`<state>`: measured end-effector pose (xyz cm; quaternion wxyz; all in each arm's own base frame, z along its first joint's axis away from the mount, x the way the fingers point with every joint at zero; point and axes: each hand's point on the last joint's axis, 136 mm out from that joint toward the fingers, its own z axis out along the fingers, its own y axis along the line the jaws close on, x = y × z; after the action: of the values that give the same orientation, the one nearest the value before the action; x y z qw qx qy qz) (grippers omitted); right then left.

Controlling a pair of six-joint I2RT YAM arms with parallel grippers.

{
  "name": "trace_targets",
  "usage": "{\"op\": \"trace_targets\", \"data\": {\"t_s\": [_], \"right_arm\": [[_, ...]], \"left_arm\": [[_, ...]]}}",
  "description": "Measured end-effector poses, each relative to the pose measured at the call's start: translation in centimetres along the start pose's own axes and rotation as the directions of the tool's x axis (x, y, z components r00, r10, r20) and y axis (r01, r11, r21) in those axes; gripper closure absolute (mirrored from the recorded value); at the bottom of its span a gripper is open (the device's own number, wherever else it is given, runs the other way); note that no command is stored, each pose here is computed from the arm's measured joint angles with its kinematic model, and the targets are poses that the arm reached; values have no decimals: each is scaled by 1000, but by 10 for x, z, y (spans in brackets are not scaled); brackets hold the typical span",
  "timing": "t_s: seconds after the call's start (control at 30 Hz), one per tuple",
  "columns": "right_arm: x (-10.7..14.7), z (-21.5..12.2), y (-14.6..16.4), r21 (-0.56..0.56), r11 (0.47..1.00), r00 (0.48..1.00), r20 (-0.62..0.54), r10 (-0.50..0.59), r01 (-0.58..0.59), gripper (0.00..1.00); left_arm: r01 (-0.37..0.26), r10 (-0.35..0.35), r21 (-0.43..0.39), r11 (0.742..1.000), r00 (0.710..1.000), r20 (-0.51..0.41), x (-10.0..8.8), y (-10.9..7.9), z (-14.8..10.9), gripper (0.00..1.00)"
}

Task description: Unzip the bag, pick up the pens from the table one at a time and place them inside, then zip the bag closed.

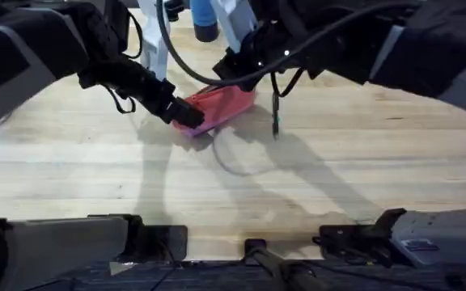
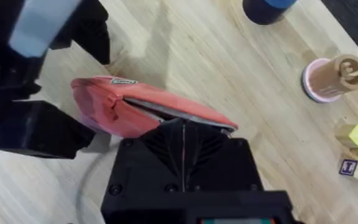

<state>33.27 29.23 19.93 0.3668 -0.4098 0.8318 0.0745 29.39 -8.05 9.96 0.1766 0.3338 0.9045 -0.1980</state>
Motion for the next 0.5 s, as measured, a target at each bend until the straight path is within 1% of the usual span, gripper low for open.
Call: {"op": "trace_targets", "data": {"t_s": [0.1,0.17,0.3,0.37,0.5], "right_arm": [[1,0,-4,6,1000,1000,-2,-5,5,972],[2,0,-6,10,1000,1000,-3,-12,12,973],[2,-1,-6,-6,999,999,-7,-32,32,973],[-2,-3,-6,-26,999,999,6,-35,35,973],[-15,-11,-19,-38,999,999,42,-24,26,973]], "left_arm": [[1,-1,5,1000,1000,3,0,-2,-2,6],[-5,5,-4,1000,1000,16,-1,-5,-9,6],[-17,23,-66,998,996,83,-6,-11,-40,6],[-23,37,-108,994,992,123,-8,-14,-58,6],[-54,97,-200,978,973,210,-14,-25,-93,7]]}}
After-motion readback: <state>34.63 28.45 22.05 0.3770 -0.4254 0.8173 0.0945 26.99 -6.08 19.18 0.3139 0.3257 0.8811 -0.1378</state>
